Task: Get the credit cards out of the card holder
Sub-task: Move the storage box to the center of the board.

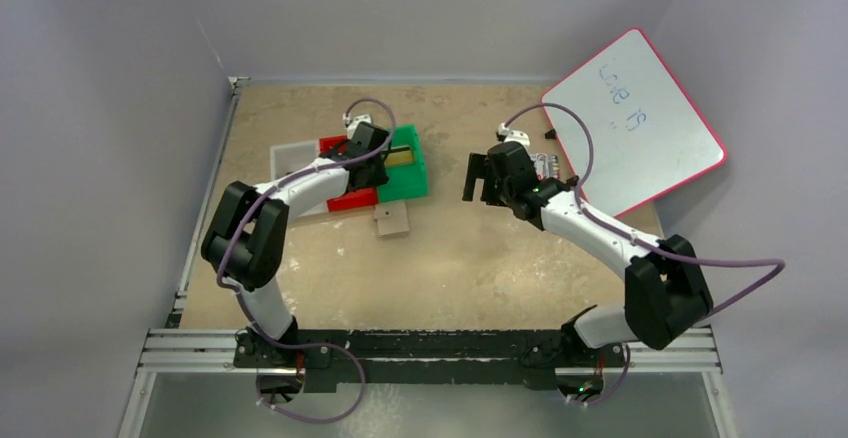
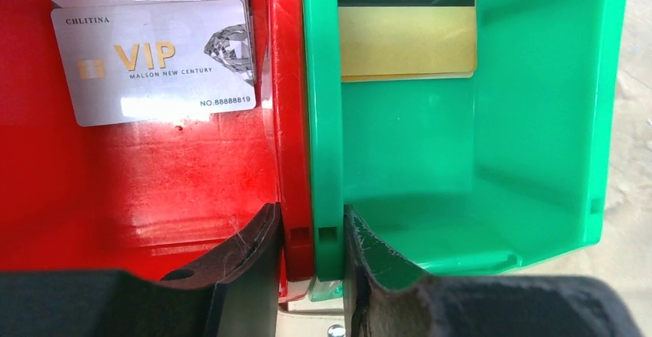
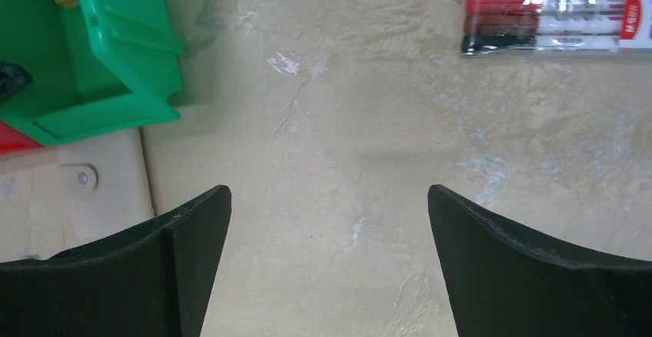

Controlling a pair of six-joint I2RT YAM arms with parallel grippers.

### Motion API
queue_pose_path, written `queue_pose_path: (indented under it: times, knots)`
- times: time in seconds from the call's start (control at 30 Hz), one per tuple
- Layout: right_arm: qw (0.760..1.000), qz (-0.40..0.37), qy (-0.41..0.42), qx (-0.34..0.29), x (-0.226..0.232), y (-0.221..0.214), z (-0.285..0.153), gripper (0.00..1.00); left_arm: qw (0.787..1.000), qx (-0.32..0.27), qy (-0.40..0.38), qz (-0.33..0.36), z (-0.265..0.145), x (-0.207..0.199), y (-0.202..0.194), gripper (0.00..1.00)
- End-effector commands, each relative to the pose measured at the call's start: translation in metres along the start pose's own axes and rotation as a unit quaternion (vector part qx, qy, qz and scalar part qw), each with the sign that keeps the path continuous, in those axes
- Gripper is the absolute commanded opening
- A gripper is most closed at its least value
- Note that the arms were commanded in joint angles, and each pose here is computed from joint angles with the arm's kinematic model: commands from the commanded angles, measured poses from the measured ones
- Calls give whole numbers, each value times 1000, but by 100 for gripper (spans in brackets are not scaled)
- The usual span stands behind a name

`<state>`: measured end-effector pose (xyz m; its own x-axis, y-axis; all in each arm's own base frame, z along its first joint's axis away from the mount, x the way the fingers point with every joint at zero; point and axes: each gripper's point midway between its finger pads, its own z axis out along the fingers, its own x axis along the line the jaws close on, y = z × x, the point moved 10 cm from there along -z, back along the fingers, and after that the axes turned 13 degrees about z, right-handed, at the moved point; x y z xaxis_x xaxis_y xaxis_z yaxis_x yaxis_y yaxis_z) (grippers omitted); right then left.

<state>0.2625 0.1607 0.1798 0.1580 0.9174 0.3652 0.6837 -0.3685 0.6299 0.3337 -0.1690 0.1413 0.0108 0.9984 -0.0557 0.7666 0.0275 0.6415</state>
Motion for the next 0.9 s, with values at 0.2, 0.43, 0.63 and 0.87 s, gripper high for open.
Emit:
queue_pose_path:
  times: [0.2,0.43,0.63,0.87]
  knots:
    - [990,91,-62,-93,-34,19,-21,100,989,14,-105,-102,-6,-88,-24,23]
    - [982,123,-79,-123,-58,24,-34,100,983,11,-145,-110,-10,-146,-38,23]
    - [977,136,-86,-141,-66,23,-43,100,978,9,-174,-114,-15,-187,-46,26]
    - [978,141,-74,-135,-67,20,-49,100,978,-17,-174,-114,-27,-191,-33,43]
